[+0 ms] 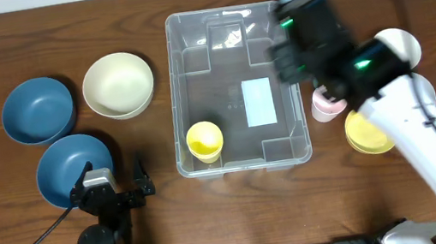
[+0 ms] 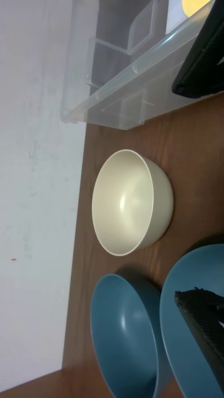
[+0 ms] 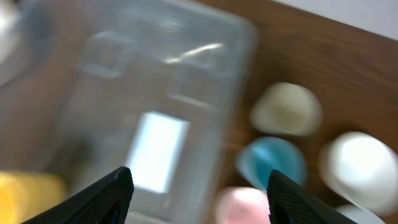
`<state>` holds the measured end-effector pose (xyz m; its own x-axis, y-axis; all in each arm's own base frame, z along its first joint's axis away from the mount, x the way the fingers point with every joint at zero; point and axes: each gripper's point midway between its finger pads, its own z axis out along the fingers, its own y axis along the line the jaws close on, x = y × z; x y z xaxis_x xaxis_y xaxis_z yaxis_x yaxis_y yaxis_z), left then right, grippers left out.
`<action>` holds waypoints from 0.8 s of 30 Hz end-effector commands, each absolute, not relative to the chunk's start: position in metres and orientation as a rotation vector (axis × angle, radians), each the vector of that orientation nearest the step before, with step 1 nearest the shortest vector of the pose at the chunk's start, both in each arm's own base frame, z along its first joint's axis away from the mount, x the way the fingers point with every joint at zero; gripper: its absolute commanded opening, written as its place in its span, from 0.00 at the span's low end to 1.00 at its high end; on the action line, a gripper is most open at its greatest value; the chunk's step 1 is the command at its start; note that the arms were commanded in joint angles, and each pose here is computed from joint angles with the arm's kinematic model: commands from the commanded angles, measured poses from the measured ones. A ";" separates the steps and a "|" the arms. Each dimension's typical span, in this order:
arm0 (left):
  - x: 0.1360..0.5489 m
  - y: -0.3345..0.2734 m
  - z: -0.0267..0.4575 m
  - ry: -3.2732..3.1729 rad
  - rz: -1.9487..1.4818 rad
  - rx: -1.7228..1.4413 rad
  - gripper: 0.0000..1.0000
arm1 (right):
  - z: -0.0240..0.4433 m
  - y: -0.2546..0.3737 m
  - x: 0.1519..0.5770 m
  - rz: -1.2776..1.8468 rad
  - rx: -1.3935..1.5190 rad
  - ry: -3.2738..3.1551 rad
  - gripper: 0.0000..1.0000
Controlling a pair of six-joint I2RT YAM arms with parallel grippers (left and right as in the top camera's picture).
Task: Pack container
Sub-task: 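Release the cup and move the right gripper back right, then lower the right gripper and grasp the white cup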
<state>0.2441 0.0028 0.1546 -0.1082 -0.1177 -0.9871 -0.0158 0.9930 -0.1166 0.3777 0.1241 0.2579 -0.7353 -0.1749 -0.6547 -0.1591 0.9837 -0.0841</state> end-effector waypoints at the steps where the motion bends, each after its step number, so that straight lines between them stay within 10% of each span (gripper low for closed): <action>1: 0.244 0.000 0.138 1.720 -0.088 -0.082 0.98 | 0.261 0.073 0.390 -0.100 -0.027 2.418 0.71; 24: 0.244 0.000 0.138 1.720 -0.088 -0.082 0.98 | 0.142 -0.004 0.439 -0.055 0.142 2.667 0.62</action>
